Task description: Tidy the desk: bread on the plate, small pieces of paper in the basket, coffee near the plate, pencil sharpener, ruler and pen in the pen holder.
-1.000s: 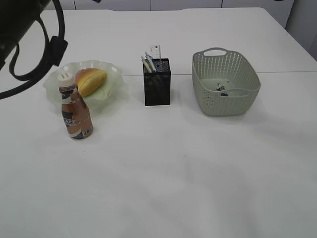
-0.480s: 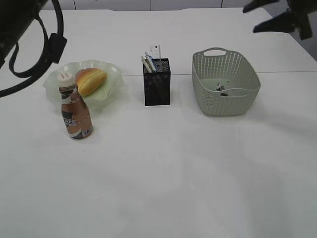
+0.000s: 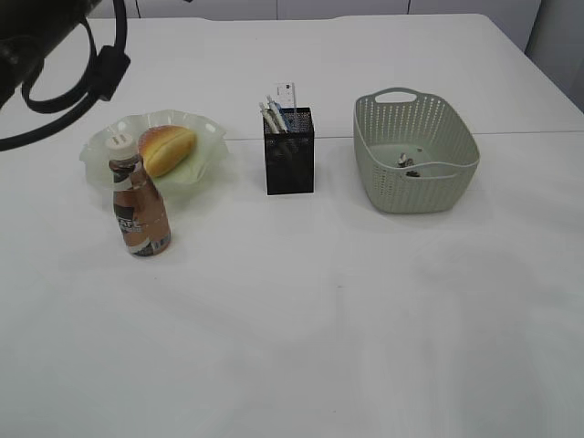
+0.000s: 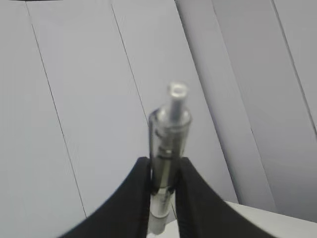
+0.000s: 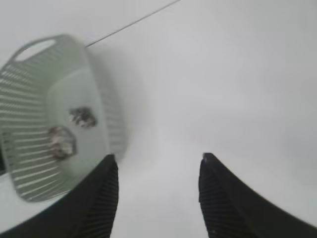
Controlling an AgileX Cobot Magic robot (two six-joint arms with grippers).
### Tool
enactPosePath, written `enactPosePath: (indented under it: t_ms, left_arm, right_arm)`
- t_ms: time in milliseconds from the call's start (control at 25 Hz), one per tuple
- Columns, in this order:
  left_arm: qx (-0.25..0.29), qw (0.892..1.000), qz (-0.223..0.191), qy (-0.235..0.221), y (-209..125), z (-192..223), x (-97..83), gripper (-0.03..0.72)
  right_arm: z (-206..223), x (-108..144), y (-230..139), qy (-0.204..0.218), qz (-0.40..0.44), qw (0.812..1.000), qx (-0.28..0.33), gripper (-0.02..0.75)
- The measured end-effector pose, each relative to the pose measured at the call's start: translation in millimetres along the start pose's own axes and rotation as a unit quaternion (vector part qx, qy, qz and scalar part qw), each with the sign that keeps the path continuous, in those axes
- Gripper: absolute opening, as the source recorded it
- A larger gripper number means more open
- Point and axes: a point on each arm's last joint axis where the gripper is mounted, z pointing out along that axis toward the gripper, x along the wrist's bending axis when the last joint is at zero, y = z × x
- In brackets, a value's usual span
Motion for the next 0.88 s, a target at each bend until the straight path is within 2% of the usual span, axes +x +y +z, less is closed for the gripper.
enactPosePath:
  t_ms: [160,280,520,880]
  left_arm:
    - [0.031,0.999,-0.020,-0.008,-1,5,-0.4,0.109]
    - [0.074,0.996,-0.034,-0.019,-4,9,-1.2,0.109]
    - [0.179,0.981,-0.076,-0.018,-6,21,1.7,0.109]
    - [0.274,0.951,-0.143,-0.027,9,36,4.4,0.109]
  right_arm:
    - [-25,-15,8,-0.110,-0.023,0.993,-0.047,0.417]
    - [-33,-23,8,-0.163,-0.036,0.984,-0.056,0.417]
    - [-40,-25,8,-0.180,-0.040,0.981,-0.065,0.416]
    - [-40,-25,8,-0.181,-0.038,0.981,-0.065,0.414]
